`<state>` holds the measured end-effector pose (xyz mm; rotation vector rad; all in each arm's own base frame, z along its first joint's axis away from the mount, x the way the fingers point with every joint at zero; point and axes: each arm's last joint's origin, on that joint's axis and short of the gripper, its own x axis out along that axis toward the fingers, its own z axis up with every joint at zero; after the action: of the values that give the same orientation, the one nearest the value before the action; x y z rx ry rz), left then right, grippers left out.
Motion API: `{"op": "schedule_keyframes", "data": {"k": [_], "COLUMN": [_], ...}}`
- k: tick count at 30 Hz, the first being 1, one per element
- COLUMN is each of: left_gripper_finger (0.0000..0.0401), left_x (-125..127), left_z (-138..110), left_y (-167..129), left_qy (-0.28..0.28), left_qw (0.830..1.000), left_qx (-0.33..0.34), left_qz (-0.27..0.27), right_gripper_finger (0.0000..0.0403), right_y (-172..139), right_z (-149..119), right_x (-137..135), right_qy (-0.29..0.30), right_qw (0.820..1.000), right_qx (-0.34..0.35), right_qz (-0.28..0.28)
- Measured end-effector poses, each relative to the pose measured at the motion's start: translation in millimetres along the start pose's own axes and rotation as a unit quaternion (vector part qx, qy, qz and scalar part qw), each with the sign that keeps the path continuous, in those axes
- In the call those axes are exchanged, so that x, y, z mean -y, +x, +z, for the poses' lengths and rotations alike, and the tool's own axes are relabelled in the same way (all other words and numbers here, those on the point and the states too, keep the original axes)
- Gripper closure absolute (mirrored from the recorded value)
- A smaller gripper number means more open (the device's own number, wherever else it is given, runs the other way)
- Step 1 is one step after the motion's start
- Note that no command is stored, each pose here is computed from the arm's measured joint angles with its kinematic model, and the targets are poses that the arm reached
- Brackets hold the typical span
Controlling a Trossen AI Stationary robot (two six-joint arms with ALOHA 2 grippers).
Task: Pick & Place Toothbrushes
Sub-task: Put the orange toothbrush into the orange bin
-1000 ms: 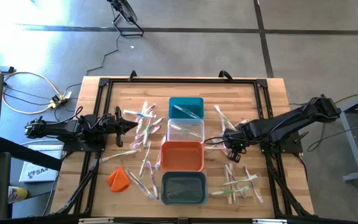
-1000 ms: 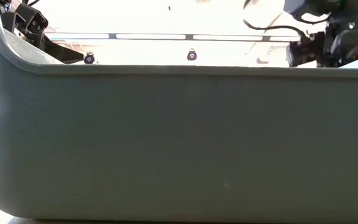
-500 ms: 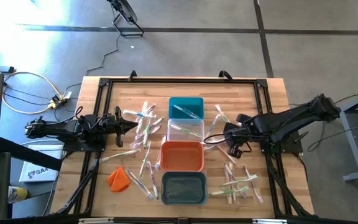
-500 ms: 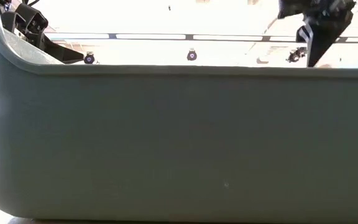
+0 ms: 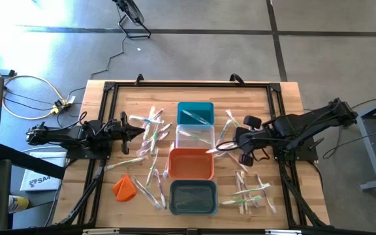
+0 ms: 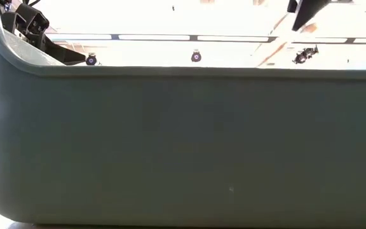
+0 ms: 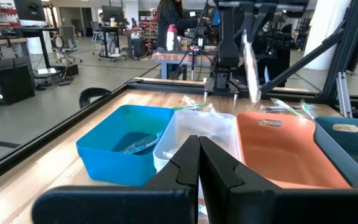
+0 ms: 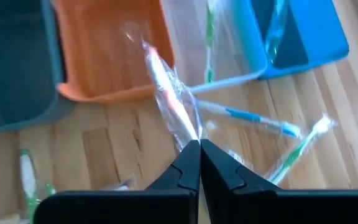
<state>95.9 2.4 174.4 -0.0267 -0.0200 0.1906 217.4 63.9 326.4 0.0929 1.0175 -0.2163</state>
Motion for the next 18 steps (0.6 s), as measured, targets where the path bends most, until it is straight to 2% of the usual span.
{"op": "schedule_keyframes", "data": {"k": [5, 9, 18], "left_gripper_finger": [0.0401, 0.0401, 0.0401], "left_x": [0.0, 0.0, 0.0], "left_z": [0.0, 0.0, -0.1], "left_y": [0.0, 0.0, 0.0], "left_qy": [0.000, 0.000, 0.000], "left_qw": [1.000, 1.000, 1.000], "left_qx": [0.000, 0.000, 0.000], "left_qz": [0.000, 0.000, 0.000], "right_gripper_finger": [0.0400, 0.0400, 0.0400], "right_y": [-0.2, 11.6, 72.8], "right_z": [9.4, 17.9, 33.3], "right_x": [-4.9, -12.3, -36.7], "right_qy": [-0.024, -0.046, -0.111], "right_qw": [0.998, 0.997, 0.993], "right_qx": [0.045, 0.056, 0.024], "right_qz": [0.025, 0.033, 0.025]}}
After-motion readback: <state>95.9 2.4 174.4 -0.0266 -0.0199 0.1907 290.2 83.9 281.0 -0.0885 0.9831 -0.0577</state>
